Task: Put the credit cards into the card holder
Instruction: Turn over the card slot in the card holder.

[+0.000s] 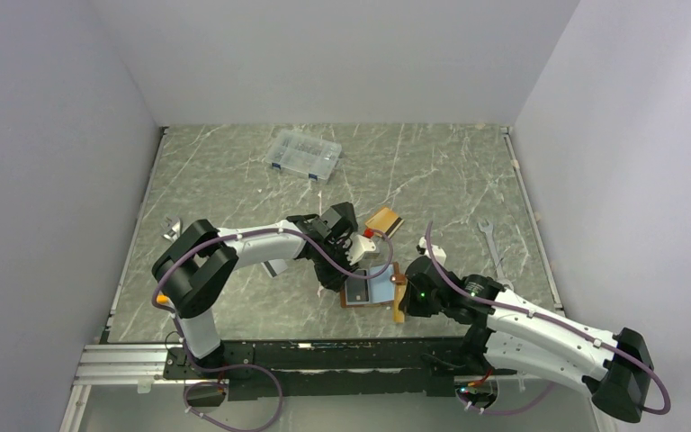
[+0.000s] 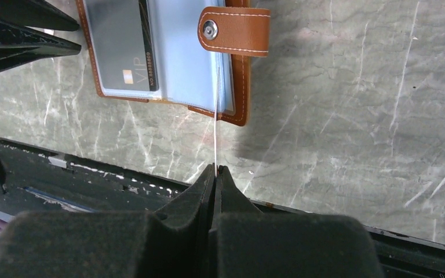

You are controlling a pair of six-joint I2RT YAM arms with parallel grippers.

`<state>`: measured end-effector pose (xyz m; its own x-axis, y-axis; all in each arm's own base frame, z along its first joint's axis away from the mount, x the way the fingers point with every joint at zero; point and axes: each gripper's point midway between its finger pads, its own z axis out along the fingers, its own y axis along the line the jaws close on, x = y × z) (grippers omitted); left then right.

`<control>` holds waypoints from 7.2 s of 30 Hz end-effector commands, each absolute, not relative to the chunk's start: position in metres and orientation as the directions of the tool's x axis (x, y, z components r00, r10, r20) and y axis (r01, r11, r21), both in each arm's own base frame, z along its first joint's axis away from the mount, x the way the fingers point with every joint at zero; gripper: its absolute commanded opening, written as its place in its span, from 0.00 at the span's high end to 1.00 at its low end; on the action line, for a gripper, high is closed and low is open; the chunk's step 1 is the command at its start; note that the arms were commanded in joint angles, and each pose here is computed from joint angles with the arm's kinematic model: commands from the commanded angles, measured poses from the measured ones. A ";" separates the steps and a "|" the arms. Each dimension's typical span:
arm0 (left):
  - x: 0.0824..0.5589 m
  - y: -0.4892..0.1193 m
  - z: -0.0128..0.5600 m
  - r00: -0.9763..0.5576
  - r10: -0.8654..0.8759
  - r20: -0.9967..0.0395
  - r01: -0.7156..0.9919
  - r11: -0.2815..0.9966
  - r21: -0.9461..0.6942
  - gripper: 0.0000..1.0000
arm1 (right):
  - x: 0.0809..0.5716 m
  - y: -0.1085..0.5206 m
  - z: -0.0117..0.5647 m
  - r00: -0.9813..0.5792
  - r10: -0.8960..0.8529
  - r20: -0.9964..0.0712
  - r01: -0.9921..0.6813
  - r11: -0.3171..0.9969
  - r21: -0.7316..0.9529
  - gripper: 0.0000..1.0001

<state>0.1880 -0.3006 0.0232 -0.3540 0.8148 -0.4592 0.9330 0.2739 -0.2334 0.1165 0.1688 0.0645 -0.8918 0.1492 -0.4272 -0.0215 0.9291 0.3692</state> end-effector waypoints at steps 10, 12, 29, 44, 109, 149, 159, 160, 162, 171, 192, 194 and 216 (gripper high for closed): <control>0.192 -0.309 0.042 -0.316 0.798 -0.514 0.948 0.243 -0.206 0.73 | 0.112 0.169 0.062 -0.905 0.141 -0.401 -0.015 0.932 0.363 1.00; 0.193 -0.309 0.043 -0.314 0.797 -0.516 0.949 0.241 -0.206 0.73 | 0.112 0.170 0.062 -0.906 0.142 -0.398 -0.016 0.930 0.367 1.00; 0.195 -0.310 0.043 -0.307 0.798 -0.518 0.951 0.238 -0.197 0.75 | 0.118 0.162 0.057 -0.916 0.176 -0.360 0.018 0.916 0.401 1.00; 0.197 -0.311 0.042 -0.301 0.803 -0.514 0.953 0.235 -0.192 0.77 | 0.116 0.172 0.056 -0.931 0.135 -0.340 -0.033 0.894 0.446 1.00; 0.196 -0.312 0.046 -0.287 0.807 -0.516 0.957 0.215 -0.196 0.83 | 0.119 0.177 0.052 -0.935 0.177 -0.307 -0.004 0.861 0.509 1.00; 0.209 -0.299 0.083 -0.065 0.743 -0.666 0.997 0.027 -0.066 0.83 | 0.188 0.216 0.082 -0.866 0.227 -0.446 -0.135 0.753 0.644 1.00; 0.185 -0.309 0.053 0.339 0.711 -0.616 0.941 -0.252 0.227 0.83 | 0.196 0.210 0.068 -0.863 0.278 -0.422 -0.093 0.733 0.674 1.00; 0.185 -0.311 0.052 0.365 0.706 -0.608 0.931 -0.271 0.244 0.83 | 0.196 0.210 0.067 -0.864 0.281 -0.418 -0.091 0.729 0.678 1.00; 0.186 -0.314 0.048 0.417 0.698 -0.582 0.908 -0.305 0.286 0.83 | 0.196 0.211 0.064 -0.865 0.286 -0.413 -0.086 0.726 0.682 1.00; 0.178 -0.315 0.032 0.577 0.659 -0.482 0.816 -0.451 0.361 0.83 | 0.201 0.214 0.059 -0.855 0.316 -0.413 -0.076 0.710 0.700 1.00; 0.161 -0.297 -0.002 0.669 0.644 -0.370 0.742 -0.558 0.371 0.91 | 0.195 0.215 0.056 -0.848 0.381 -0.370 -0.033 0.658 0.753 1.00; 0.159 -0.296 -0.002 0.662 0.650 -0.373 0.749 -0.556 0.361 0.93 | 0.194 0.214 0.053 -0.849 0.387 -0.360 -0.020 0.658 0.753 1.00; 0.125 -0.298 -0.003 0.595 0.692 -0.409 0.802 -0.544 0.247 1.00 | 0.186 0.213 0.049 -0.856 0.402 -0.325 0.012 0.644 0.765 1.00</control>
